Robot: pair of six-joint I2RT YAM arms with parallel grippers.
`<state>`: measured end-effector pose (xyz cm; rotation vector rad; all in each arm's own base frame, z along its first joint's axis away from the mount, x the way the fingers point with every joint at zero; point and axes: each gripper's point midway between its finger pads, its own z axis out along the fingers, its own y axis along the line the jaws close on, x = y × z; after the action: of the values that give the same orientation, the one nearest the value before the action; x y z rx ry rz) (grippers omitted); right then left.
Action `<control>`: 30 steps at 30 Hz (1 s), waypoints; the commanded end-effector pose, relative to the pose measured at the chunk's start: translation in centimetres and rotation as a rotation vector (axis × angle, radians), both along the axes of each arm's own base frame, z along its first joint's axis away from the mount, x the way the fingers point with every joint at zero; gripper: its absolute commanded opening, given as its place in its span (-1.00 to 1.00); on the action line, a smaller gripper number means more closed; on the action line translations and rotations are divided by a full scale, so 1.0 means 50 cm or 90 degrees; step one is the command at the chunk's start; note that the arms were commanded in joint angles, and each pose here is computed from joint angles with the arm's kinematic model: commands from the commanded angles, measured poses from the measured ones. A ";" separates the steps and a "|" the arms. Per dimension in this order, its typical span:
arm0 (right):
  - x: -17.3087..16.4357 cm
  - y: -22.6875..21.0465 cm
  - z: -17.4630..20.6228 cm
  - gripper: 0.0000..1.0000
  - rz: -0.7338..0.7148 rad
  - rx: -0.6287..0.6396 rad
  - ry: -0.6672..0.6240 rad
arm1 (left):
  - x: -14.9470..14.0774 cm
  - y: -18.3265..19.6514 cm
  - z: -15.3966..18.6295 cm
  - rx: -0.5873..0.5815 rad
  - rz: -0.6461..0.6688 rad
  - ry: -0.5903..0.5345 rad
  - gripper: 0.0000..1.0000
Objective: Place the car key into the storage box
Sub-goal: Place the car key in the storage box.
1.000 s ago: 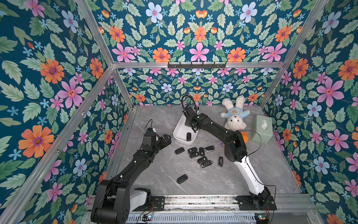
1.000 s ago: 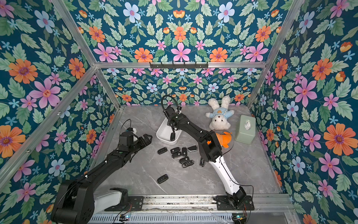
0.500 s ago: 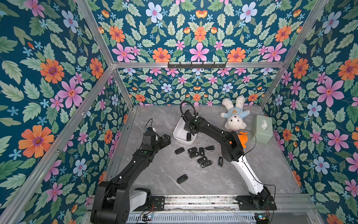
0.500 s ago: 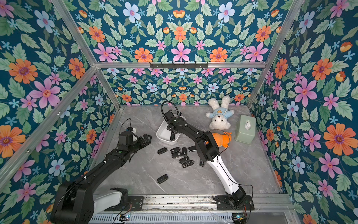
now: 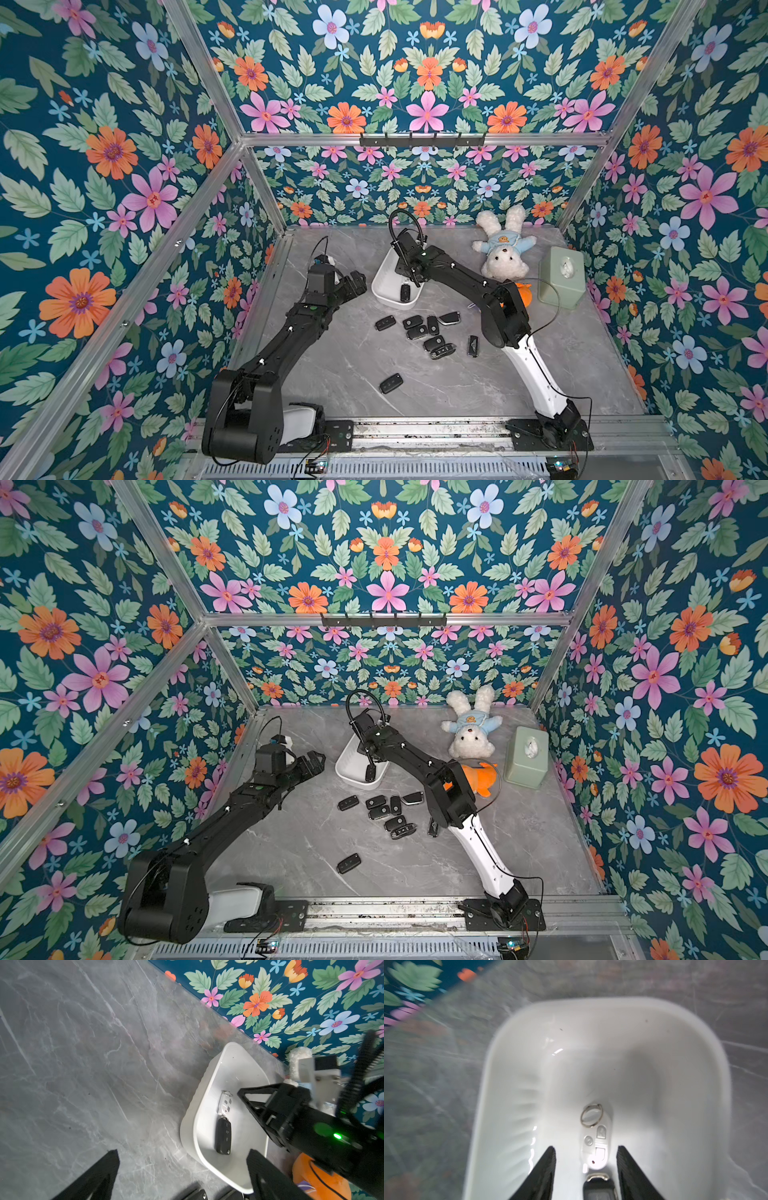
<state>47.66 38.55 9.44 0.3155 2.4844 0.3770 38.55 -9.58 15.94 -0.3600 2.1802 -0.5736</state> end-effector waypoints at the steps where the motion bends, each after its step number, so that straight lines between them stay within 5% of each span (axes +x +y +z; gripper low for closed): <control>1: 0.007 0.004 0.070 0.03 0.012 0.031 -0.057 | 0.041 -0.006 0.031 0.005 -0.019 -0.041 0.99; 5: -0.014 -0.018 0.125 0.39 0.023 0.055 -0.100 | 0.089 -0.038 0.054 -0.038 -0.071 -0.081 0.99; 9: -0.045 -0.064 0.175 0.96 0.014 0.090 -0.159 | 0.126 -0.079 0.049 -0.069 -0.138 -0.105 0.99; 21: -0.145 -0.224 0.210 0.99 0.025 0.143 -0.207 | 0.218 -0.156 -0.043 -0.099 -0.269 -0.071 0.99; 30: -0.216 -0.299 0.175 0.99 0.024 0.160 -0.208 | 0.225 -0.198 -0.080 -0.162 -0.291 -0.050 0.99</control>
<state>37.00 23.34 17.32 0.3071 2.1667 0.6553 49.78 -18.41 10.80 0.0059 2.1726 -1.0423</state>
